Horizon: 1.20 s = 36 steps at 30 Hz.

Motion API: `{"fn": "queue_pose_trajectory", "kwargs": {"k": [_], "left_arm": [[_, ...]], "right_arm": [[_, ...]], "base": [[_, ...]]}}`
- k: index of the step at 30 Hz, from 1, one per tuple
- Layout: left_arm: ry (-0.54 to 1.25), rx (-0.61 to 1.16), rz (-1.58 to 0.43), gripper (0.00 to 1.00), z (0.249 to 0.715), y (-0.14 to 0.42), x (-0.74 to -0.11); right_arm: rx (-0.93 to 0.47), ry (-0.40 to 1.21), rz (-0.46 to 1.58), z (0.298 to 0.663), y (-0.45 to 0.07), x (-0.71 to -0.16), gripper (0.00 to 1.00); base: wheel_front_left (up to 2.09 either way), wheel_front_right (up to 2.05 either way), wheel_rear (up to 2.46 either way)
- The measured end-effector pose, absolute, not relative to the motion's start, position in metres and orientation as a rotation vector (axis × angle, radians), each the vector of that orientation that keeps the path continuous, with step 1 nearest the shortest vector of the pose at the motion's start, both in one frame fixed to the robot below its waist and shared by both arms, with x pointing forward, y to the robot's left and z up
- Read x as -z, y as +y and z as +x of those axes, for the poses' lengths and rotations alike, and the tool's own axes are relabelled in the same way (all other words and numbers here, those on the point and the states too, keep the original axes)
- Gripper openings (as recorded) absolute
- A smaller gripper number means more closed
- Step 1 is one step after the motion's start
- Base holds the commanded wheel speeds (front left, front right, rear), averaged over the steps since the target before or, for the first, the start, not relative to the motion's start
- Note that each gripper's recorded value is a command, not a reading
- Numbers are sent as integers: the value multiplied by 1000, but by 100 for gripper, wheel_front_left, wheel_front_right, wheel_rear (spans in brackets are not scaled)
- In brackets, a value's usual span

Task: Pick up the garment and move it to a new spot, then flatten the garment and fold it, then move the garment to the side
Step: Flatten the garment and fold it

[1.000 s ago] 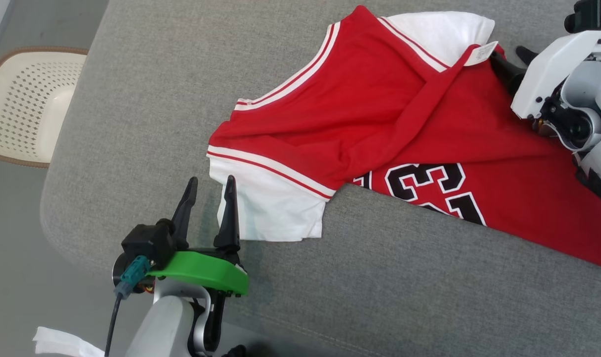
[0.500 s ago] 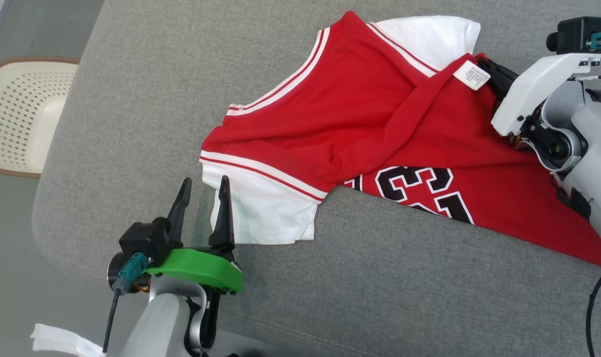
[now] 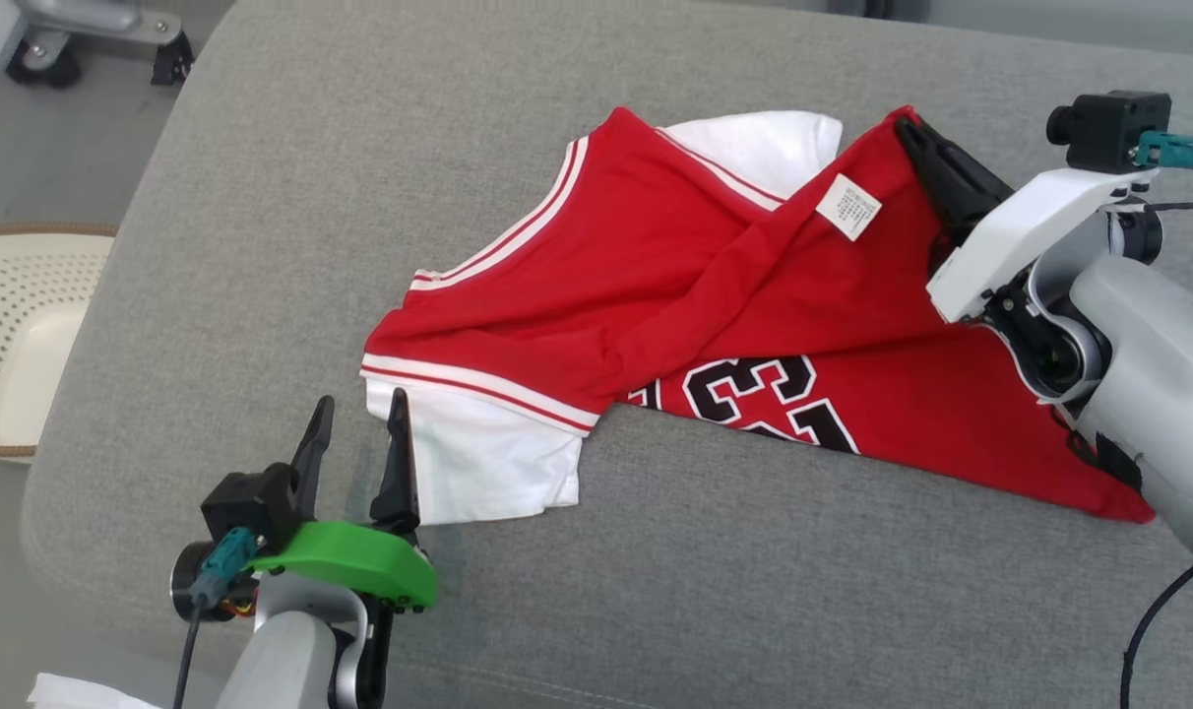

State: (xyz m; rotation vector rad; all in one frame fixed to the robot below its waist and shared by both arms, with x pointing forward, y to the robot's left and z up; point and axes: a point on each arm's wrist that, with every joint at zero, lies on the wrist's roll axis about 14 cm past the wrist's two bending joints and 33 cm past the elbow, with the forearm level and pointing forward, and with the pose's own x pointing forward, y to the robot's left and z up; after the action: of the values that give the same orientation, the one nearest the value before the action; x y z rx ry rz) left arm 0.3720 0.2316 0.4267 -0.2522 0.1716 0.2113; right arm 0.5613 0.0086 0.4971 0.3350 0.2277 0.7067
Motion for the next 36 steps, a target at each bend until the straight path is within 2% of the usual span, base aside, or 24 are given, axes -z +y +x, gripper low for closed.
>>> {"fn": "queue_pose_trajectory", "kwargs": {"k": [6,13,22,29,30,31,32,36], "left_arm": [[166,-200,-240,100,370,236,-429],[172,-153,-241,100,374,226,-427],[188,-79,-238,100,386,204,-427],[198,-47,-240,100,391,194,-426],[201,-47,-241,100,391,193,-426],[204,-46,-241,100,391,193,-425],[205,-45,-241,100,390,193,-425],[208,-45,-241,100,389,193,-425]], "right_arm": [[-770,231,369,517,-5,-517,0],[-819,393,342,449,-50,-511,0],[-820,718,281,355,-96,-465,0],[-803,951,291,306,-104,-420,0],[-794,976,292,302,-106,-414,11],[-785,999,292,299,-107,-409,82],[-778,1009,295,297,-107,-405,100],[-773,941,323,310,-100,-413,100]], "base": [[0,0,0],[0,0,0],[0,0,0],[0,0,0],[0,0,0],[0,0,0],[0,0,0],[0,0,0]]}}
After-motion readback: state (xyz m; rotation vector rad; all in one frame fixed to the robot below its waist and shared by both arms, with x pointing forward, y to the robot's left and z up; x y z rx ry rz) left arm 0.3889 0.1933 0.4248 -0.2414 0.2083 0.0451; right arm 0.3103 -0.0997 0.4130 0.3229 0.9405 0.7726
